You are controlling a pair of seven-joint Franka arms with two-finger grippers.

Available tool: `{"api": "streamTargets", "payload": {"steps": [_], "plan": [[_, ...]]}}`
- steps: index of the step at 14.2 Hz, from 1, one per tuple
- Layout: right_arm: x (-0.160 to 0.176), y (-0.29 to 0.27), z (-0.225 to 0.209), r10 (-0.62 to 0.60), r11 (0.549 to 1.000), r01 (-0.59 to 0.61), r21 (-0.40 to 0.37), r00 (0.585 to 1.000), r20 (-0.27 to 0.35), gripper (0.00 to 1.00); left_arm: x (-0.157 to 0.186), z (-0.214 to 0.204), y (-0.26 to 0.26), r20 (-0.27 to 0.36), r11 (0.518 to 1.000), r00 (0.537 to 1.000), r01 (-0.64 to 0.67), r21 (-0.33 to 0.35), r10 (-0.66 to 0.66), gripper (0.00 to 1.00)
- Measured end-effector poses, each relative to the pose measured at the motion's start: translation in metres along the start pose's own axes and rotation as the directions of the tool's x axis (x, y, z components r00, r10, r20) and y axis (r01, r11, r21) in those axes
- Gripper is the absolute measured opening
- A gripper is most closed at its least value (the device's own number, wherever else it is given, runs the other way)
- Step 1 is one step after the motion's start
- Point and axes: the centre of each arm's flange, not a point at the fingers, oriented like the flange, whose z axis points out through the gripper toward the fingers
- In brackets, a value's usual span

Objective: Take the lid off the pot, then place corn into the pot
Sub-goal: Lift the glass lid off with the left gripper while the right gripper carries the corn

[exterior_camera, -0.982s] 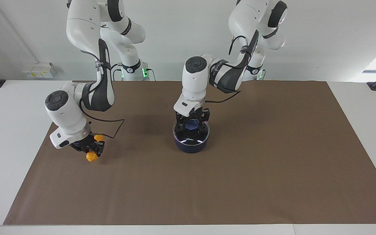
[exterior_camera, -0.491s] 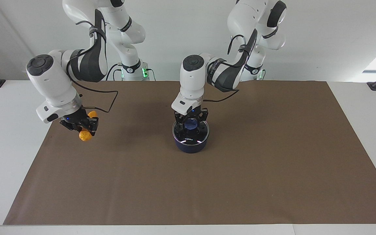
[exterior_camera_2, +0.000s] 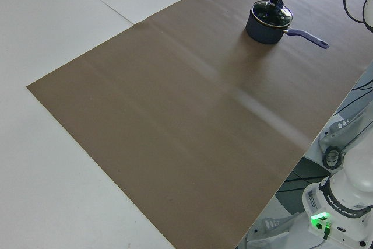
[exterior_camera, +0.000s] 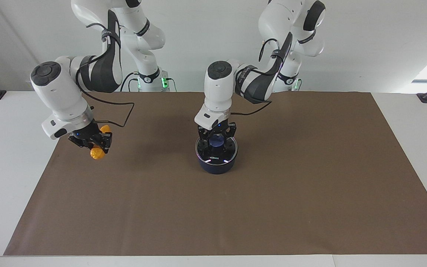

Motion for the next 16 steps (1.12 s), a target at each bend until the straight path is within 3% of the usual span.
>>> {"api": "streamTargets", "payload": {"steps": [6,9,16], "plan": [[0.001,-0.012,-0.032,-0.02,1.0,0.02,0.005,1.0,0.01,0.42,0.009,-0.033,-0.019,-0.019,1.0,0.999,0.027,0.01,-0.027,0.67],[-0.001,-0.03,-0.045,-0.049,0.999,0.049,0.006,0.999,0.003,0.42,0.031,-0.05,-0.053,-0.021,0.999,1.0,0.023,0.025,-0.022,0.67],[-0.017,-0.179,-0.038,-0.052,0.999,0.052,0.002,0.999,0.008,0.42,0.097,-0.062,-0.168,0.016,0.996,0.998,-0.06,0.069,0.059,0.67]]}}
